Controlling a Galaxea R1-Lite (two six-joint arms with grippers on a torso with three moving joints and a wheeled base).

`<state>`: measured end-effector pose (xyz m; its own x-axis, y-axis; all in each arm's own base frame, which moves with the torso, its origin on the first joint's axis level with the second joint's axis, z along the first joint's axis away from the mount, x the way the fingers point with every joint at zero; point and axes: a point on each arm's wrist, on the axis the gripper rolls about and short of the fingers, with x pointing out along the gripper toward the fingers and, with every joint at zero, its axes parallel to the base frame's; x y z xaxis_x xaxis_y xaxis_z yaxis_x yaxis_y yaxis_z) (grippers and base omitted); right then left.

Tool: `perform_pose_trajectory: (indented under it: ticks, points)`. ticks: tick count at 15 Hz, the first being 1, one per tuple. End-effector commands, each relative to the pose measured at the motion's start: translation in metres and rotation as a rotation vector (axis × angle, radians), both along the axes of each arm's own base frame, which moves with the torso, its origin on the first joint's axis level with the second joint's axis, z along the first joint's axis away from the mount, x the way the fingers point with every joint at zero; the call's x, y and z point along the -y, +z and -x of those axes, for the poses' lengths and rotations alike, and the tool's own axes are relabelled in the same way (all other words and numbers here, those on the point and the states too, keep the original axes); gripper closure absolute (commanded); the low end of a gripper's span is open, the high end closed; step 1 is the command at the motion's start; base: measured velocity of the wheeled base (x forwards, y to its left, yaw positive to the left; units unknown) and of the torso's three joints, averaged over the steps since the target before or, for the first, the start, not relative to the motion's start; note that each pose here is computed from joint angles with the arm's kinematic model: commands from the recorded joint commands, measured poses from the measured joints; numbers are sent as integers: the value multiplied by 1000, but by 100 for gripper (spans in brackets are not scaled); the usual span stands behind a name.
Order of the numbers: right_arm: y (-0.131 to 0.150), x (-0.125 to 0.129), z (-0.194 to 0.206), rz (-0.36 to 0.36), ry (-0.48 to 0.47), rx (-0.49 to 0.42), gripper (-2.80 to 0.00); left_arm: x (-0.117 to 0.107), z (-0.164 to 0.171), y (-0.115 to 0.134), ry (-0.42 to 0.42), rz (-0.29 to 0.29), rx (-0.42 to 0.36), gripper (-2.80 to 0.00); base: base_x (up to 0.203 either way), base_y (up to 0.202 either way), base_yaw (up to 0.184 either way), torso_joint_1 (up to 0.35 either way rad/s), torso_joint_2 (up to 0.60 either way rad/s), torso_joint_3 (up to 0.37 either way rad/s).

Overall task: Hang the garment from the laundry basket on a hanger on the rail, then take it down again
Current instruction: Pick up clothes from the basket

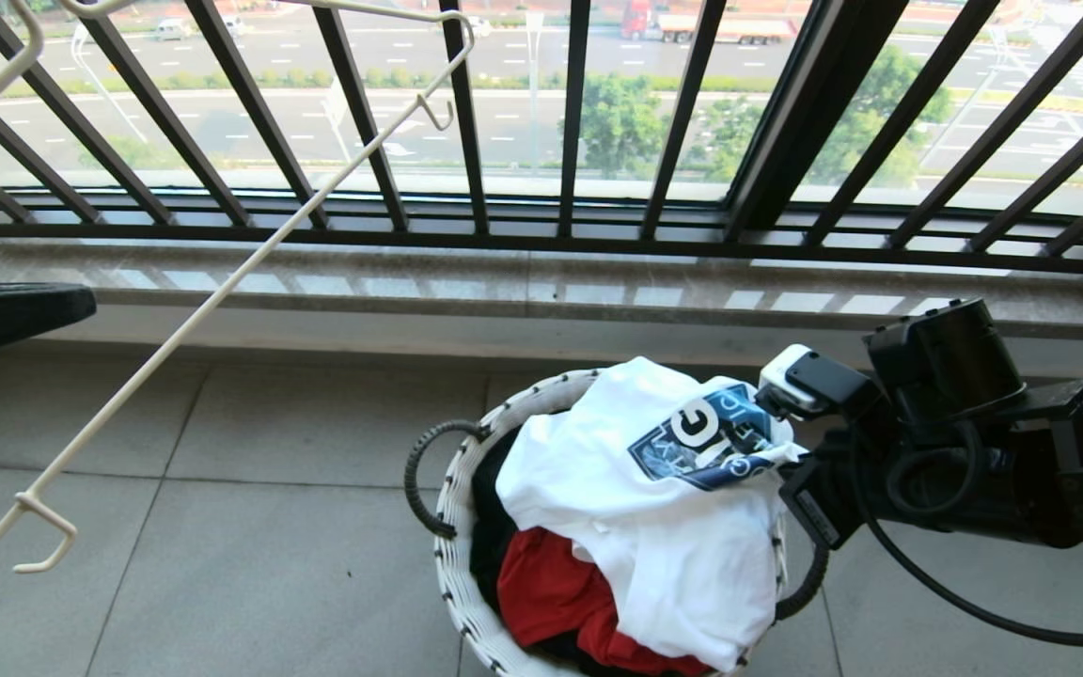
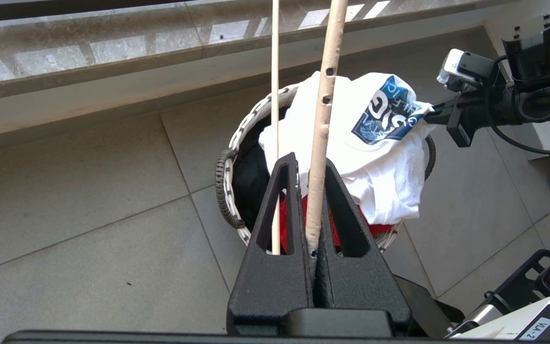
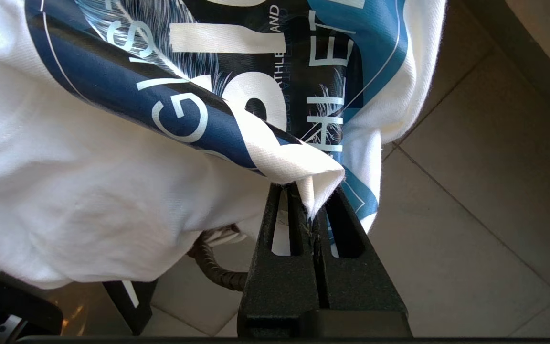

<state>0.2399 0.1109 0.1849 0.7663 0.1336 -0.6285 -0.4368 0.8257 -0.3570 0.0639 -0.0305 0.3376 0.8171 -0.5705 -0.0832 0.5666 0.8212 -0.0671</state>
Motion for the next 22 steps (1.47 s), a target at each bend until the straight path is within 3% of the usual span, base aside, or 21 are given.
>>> perform_pose_trajectory:
  ticks: [1,7,8,15,18,22]
  points:
    - [-4,11,-2,11,-34,-17,0,1,-1,0,0,-2,-6,0,0,0,0,0,0,0]
    - [-14,17,8,38,-36,-68,0,1,-2,0,3,-3,-8,0,0,0,0,0,0,0]
    - [-13,17,7,33,-37,-59,-280,1,-2,0,3,-1,-7,0,0,0,0,0,0,0]
    - [13,13,21,6,3,14,-280,-1,1,2,4,5,7,0,0,0,0,0,0,0]
    - [43,3,32,-14,49,57,-280,-1,3,3,4,7,13,0,0,0,0,0,0,0]
    - [56,-14,31,-2,68,99,-280,-1,2,2,4,6,10,0,0,0,0,0,0,0]
